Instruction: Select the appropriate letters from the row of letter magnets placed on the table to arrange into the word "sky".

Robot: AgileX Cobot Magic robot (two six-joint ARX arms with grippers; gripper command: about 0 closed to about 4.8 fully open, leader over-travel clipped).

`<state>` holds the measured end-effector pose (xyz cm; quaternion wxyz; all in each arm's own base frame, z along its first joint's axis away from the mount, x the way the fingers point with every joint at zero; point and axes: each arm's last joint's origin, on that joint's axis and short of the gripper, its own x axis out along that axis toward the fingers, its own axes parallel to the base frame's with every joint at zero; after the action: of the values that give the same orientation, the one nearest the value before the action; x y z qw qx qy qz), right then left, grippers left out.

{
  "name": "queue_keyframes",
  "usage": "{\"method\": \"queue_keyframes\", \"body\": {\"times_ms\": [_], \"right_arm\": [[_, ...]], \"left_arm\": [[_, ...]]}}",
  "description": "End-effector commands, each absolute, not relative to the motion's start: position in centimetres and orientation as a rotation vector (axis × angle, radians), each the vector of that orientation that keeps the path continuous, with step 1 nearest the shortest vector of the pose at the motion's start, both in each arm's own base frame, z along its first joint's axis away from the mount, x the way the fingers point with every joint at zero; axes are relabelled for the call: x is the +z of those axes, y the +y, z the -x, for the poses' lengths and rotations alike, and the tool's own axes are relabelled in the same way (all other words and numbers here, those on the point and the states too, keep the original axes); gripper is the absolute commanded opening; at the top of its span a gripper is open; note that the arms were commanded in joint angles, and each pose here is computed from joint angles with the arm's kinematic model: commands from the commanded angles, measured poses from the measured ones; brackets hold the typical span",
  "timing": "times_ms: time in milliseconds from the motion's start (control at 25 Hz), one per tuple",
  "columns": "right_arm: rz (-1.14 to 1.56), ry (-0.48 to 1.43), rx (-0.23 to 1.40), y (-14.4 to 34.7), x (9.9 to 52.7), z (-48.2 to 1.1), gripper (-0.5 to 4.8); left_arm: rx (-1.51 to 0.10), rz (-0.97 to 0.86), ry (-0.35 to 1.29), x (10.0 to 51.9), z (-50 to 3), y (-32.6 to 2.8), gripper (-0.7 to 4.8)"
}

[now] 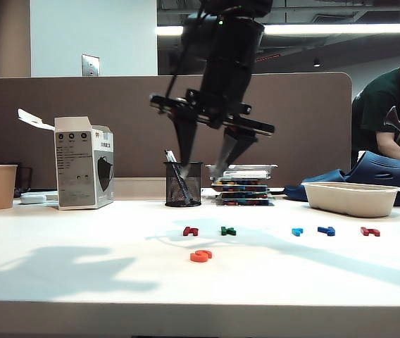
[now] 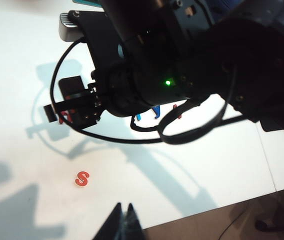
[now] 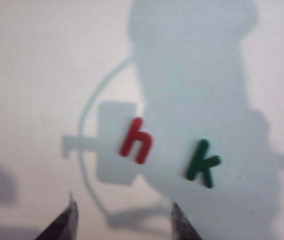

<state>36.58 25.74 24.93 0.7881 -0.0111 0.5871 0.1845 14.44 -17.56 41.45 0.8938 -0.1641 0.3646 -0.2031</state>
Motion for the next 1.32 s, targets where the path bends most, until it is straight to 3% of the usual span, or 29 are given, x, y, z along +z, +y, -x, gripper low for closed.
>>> {"method": "queue_keyframes", "body": {"times_ms": [40, 759, 959, 1318], "right_arm": [[0.059, 1.277, 0.347, 25.3, 24.4, -36.8, 2.37], [0.126, 1.359, 0.237, 25.1, 19.6, -38.4, 2.36], [0.126, 1.356, 0.236, 25.3, 18.9, -38.6, 2.01], [0.15, 1.4, 0.216, 25.4, 17.2, -38.8, 1.98]], "left_arm": [[-0.42, 0.35, 0.746, 41.6, -14.4, -17.5, -0.05], [-0.42, 0.35, 0.745, 41.6, -14.4, -17.5, -0.05], [-0.42, 0.351, 0.745, 41.6, -14.4, -17.5, -0.05], [-0.42, 0.35, 0.745, 41.6, -14.4, -17.5, -0.05]]}}
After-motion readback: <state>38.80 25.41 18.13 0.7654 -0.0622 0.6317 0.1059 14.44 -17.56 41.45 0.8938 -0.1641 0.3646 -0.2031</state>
